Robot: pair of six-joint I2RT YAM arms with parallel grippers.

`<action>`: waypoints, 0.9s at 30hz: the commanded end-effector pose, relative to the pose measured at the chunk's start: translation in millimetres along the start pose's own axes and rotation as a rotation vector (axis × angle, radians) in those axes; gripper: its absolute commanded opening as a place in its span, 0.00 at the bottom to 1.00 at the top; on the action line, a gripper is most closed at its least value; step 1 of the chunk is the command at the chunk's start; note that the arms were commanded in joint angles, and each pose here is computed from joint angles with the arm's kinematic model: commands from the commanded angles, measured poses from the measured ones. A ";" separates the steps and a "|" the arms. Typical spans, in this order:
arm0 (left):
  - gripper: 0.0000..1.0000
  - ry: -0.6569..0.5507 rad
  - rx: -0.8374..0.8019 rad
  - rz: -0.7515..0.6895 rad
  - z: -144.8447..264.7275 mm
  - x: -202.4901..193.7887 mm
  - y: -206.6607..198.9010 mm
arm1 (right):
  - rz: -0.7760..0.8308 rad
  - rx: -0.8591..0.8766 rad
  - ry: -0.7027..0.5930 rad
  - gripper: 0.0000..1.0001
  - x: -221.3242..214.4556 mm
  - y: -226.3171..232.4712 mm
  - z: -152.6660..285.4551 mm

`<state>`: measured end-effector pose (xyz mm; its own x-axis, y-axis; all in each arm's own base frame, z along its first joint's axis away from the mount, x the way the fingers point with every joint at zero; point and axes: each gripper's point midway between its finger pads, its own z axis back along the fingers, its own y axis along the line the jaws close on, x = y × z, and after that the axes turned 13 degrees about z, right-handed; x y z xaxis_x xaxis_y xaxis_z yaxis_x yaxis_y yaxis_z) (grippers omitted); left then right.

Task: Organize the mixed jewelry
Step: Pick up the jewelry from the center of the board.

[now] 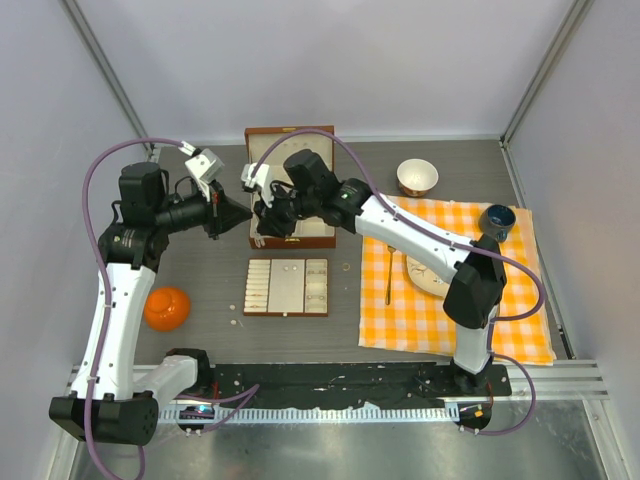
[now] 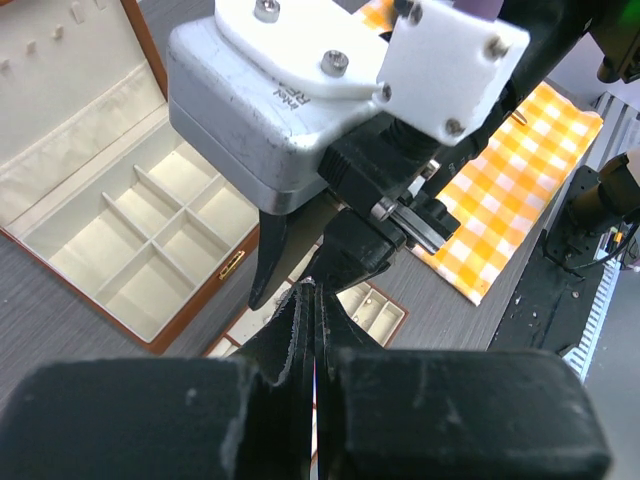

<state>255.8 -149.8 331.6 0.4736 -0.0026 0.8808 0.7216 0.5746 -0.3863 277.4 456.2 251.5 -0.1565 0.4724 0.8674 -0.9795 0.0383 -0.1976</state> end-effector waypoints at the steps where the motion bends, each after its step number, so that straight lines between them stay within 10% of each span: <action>1: 0.00 -0.039 -0.025 -0.042 3.1 10.6 -10.2 | 0.029 -0.018 -0.034 0.25 11.2 -1.5 0.0; 27: 0.00 -0.033 -0.025 -0.038 2.9 6.9 -9.7 | 0.045 -0.039 -0.027 0.05 10.2 -4.1 3.6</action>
<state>253.8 -149.6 333.7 0.4660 -0.0015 0.8848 0.7245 0.5746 -0.3807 278.5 454.0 240.6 -0.1543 0.4947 0.8553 -0.9783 0.0444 -0.2022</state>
